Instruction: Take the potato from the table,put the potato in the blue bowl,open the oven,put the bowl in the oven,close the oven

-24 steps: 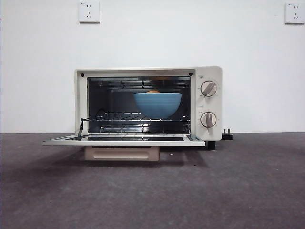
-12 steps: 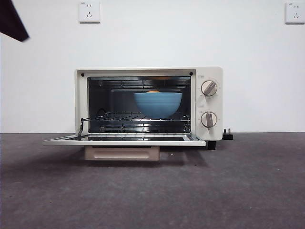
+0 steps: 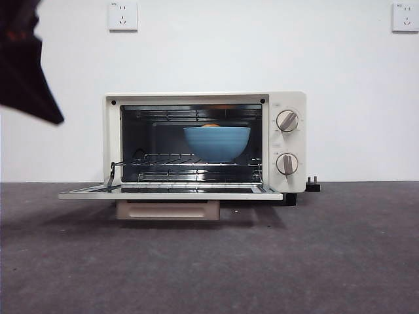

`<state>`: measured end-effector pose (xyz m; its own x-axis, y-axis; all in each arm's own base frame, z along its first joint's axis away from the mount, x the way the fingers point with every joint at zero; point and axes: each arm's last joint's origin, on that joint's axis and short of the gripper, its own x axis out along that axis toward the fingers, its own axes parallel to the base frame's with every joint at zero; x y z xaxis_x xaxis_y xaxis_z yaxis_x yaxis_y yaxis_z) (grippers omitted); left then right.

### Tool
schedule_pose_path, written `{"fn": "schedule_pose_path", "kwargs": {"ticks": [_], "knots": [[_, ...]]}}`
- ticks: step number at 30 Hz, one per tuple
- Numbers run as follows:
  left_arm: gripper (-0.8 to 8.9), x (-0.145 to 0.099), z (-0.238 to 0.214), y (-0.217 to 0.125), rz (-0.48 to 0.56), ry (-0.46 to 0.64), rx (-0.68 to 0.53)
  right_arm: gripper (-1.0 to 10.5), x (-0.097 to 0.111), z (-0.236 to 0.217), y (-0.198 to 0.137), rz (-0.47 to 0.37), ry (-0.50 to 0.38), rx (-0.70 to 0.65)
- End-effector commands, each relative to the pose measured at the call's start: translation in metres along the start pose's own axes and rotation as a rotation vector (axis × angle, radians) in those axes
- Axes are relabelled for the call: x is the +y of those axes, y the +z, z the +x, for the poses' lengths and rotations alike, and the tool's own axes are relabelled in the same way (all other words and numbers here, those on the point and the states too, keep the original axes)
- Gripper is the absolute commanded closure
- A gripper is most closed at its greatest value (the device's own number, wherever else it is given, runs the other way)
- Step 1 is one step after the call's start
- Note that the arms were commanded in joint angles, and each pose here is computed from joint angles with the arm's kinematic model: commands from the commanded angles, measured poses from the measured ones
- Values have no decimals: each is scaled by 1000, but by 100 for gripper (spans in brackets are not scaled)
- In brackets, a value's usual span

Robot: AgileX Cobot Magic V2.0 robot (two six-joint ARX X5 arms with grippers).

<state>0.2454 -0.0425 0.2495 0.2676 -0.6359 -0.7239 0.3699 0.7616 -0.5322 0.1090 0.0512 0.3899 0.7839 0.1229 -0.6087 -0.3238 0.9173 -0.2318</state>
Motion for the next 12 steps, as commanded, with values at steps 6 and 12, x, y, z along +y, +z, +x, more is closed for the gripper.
{"fn": "schedule_pose_path", "kwargs": {"ticks": [6, 12], "knots": [[822, 44, 36, 4, -143, 2, 95, 955, 0, 9, -28, 79, 130, 27], [822, 87, 65, 5, -319, 7, 104, 955, 1, 10, -26, 111, 154, 1]]}}
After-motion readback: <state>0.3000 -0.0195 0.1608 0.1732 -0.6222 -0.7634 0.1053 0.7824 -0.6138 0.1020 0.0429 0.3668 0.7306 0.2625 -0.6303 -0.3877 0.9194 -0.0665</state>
